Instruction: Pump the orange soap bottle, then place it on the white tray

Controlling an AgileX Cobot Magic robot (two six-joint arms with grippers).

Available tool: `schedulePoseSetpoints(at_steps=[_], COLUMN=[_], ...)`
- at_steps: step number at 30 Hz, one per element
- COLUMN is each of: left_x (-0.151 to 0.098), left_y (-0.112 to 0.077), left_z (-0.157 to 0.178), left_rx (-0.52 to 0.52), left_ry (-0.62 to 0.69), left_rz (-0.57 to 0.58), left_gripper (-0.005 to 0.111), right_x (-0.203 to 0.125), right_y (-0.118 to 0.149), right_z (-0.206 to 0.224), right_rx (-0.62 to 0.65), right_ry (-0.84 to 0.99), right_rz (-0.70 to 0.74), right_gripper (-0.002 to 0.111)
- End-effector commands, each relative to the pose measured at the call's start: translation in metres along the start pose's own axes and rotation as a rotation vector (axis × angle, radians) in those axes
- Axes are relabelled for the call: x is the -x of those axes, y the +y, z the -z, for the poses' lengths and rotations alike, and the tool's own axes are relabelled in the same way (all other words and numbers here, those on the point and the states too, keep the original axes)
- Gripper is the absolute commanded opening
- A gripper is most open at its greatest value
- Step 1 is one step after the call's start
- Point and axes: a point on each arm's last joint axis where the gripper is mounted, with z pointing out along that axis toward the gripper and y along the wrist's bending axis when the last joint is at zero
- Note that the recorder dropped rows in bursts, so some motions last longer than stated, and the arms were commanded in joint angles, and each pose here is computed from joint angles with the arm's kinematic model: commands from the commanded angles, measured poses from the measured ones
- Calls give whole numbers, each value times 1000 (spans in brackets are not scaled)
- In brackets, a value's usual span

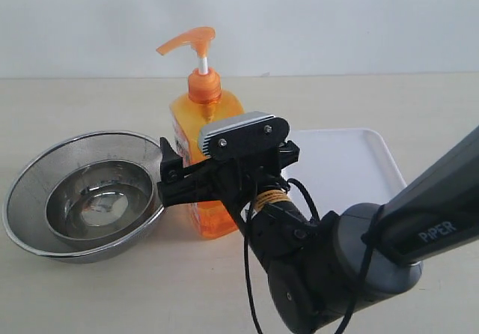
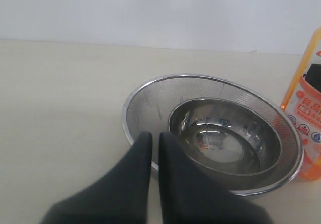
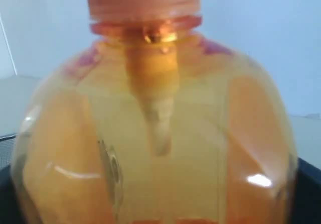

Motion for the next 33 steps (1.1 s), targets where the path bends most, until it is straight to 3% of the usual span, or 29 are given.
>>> schedulePoseSetpoints(at_steps=[1, 15, 17, 19, 22, 23, 24, 26, 29, 33], left_x=[0, 0, 0, 0, 0, 0, 0, 0, 0, 0], left_y=[0, 0, 0, 0, 0, 0, 0, 0, 0, 0], left_z=[0, 0, 0, 0, 0, 0, 0, 0, 0, 0], left_rx=[1, 1, 1, 1, 1, 1, 1, 1, 1, 1], left_ry=[-5, -5, -5, -5, -5, -5, -5, -5, -5, -5], left_rz=[10, 10, 10, 10, 10, 10, 10, 10, 10, 10], left_gripper=[5, 5, 5, 5, 5, 5, 5, 5, 5, 5], right_x=[-3, -16, -16, -16, -16, -16, -16, -16, -6, 5], right_y=[1, -2, -2, -1, -1, -1, -1, -1, 5, 13], right_z=[-4, -4, -4, -4, -4, -4, -4, -4, -2, 3], right_rx=[1, -22, -22, -20, -20, -20, -21, -20, 8, -12], right_ry=[-6, 27, 27, 27, 27, 27, 27, 25, 1, -17], right_rz=[4, 4, 4, 2, 2, 2, 1, 34, 236, 339], right_gripper=[101, 99, 90, 70, 32, 12, 0, 1, 0, 0])
